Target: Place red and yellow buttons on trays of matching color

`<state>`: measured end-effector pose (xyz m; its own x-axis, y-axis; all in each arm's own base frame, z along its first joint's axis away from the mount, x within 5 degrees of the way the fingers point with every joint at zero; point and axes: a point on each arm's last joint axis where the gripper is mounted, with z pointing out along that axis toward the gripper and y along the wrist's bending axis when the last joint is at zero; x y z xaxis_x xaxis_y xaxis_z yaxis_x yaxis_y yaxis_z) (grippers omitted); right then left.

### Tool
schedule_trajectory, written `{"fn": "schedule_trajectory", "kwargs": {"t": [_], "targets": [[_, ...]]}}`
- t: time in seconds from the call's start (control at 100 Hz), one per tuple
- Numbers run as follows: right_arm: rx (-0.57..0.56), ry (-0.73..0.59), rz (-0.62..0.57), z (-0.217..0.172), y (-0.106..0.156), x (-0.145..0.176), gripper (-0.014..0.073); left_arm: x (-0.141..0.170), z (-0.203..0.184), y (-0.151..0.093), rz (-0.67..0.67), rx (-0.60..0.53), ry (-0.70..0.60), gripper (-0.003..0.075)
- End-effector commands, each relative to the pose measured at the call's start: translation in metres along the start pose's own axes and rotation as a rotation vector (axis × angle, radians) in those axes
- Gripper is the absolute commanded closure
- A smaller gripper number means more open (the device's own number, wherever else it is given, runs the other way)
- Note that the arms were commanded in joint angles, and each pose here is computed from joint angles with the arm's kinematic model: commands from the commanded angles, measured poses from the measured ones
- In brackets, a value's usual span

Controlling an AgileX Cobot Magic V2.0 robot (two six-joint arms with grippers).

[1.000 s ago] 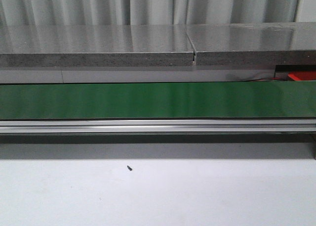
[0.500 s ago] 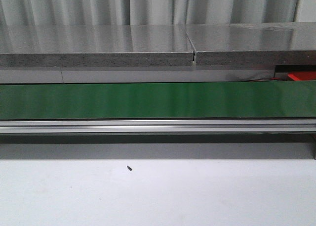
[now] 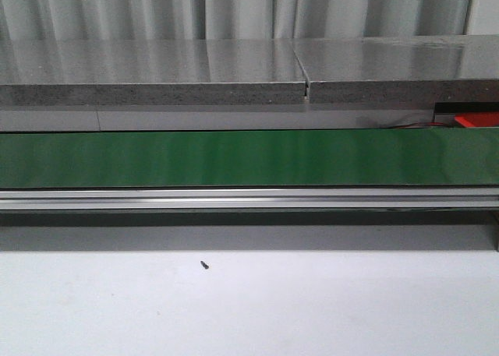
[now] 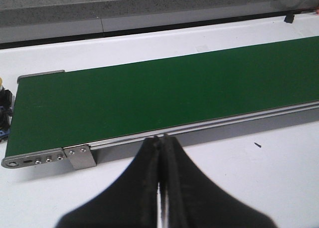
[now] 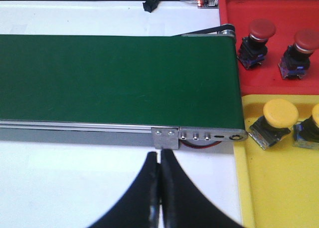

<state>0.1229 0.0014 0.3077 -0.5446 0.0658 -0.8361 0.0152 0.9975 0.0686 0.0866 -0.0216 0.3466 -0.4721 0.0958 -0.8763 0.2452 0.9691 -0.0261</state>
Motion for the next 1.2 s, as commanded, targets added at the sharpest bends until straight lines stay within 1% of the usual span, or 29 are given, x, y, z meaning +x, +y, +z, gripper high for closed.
{"fn": "schedule_trajectory", "kwargs": {"t": [0.0,0.15,0.27,0.41,1.19], "targets": [[0.004,-0.115,-0.009,-0.010,0.000,-0.002,0.0662,-0.014,-0.004,-0.001,-0.003,0.002,-0.094,0.0739],[0.002,-0.132,-0.010,-0.019,-0.001,0.018,0.0662,-0.014,-0.004,-0.001,-0.003,0.002,-0.094,0.0739],[0.001,-0.158,-0.012,-0.025,-0.001,0.028,0.0662,-0.014,-0.004,-0.001,-0.003,0.002,-0.094,0.0739],[-0.001,-0.203,-0.013,-0.031,-0.001,0.027,0.0662,-0.014,-0.004,-0.001,-0.003,0.002,-0.094,0.0739],[-0.010,-0.195,-0.001,-0.031,0.000,0.028,0.0662,-0.014,-0.004,-0.001,-0.003,0.002,-0.094,0.0739]]}}
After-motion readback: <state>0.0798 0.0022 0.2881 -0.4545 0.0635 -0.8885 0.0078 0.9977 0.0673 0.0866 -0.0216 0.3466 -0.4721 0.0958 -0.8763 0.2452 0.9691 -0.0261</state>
